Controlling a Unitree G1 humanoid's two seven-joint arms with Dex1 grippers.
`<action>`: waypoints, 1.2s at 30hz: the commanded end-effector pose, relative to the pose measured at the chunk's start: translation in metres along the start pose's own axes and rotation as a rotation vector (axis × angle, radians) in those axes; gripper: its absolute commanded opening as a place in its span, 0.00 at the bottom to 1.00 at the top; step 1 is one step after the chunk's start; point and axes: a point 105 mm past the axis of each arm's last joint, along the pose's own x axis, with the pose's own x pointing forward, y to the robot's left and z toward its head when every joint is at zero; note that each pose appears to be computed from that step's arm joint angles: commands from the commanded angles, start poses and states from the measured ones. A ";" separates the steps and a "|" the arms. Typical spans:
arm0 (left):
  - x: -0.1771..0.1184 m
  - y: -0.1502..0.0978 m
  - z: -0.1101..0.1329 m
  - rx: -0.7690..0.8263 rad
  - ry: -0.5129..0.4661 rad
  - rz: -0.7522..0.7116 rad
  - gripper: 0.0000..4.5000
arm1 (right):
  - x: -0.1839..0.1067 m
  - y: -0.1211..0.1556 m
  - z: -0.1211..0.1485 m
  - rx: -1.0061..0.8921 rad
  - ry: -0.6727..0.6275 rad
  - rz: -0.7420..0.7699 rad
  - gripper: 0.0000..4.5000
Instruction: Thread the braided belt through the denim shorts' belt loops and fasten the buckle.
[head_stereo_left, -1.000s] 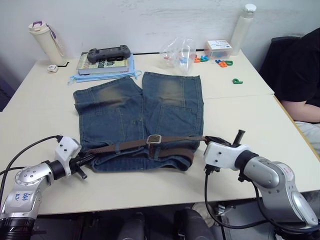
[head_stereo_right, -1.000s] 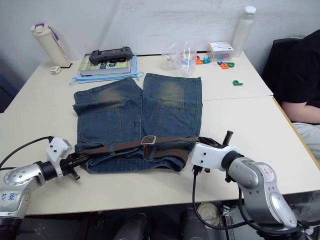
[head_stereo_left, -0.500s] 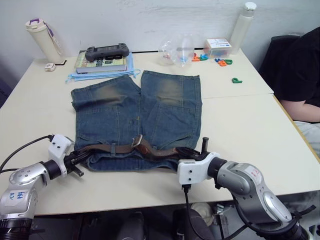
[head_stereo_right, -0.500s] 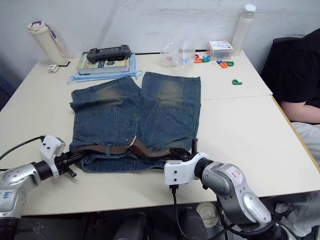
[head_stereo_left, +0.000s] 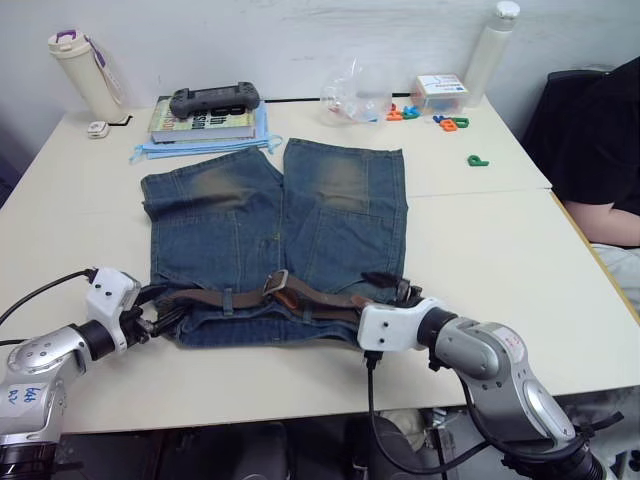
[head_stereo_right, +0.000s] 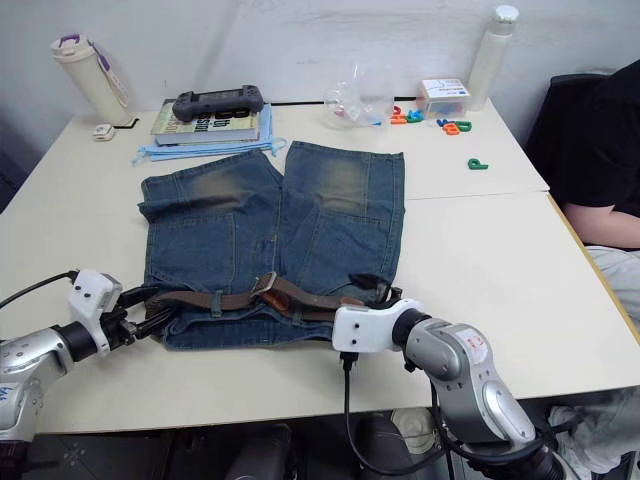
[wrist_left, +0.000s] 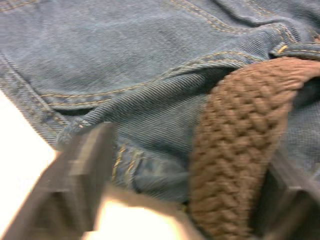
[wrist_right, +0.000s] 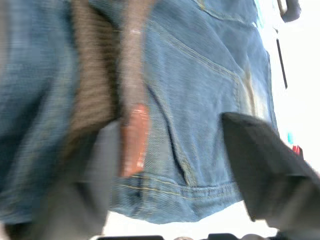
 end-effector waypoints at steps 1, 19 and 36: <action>-0.010 -0.007 0.009 0.016 -0.019 -0.075 0.98 | -0.011 -0.016 0.010 0.027 -0.065 -0.034 0.99; -0.014 -0.060 0.110 -0.072 -0.309 -0.383 0.98 | -0.023 -0.072 0.022 0.489 -0.304 -0.101 0.99; 0.010 -0.069 0.144 -0.097 -0.464 -0.293 0.98 | -0.016 -0.093 -0.010 0.658 -0.226 -0.108 0.99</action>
